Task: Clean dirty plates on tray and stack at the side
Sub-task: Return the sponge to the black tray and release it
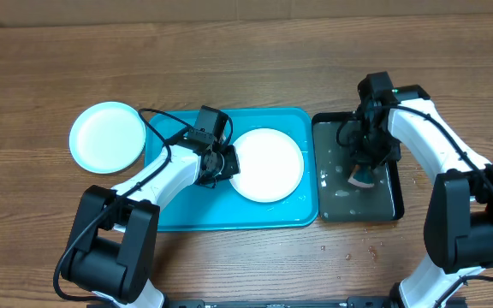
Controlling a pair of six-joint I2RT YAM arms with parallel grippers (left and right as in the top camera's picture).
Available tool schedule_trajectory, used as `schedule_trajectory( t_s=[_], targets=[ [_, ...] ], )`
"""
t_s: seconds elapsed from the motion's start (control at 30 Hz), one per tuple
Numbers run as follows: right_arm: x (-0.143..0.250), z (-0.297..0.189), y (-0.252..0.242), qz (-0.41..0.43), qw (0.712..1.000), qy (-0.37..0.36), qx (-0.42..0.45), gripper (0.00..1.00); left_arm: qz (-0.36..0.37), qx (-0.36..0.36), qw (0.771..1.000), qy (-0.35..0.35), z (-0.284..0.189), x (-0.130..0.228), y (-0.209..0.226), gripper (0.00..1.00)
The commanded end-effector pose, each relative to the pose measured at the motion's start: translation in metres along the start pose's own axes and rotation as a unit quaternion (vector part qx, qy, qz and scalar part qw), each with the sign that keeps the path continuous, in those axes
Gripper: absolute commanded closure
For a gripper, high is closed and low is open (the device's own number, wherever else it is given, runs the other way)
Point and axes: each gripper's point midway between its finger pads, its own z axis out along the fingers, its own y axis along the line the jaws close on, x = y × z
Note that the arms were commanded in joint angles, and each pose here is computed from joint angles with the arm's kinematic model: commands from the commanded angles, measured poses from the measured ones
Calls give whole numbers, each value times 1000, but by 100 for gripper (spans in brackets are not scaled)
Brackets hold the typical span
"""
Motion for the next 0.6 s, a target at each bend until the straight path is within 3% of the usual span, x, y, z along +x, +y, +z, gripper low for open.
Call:
schedule_trajectory(
  t_s=[0.0,0.07,0.13,0.37,0.57],
  targets=[
    [-4,-4,-1,-7,1000,-14,6,61,9,-7,1000,2,5,1,1,92],
    [-5,-4,1,-6,1000,-17,0,47,9,-7,1000,2,5,1,1,91],
    [-7,-4,2,-3,1000,-20,-1,40,9,-8,1000,4,5,2,2,89],
    [-23,-19,-12,32,999,-41,-5,36,9,-10,1000,5,4,3,3,83],
    [-41,-32,-58,108,992,-66,-9,32,8,-12,1000,9,4,5,4,78]
  ],
)
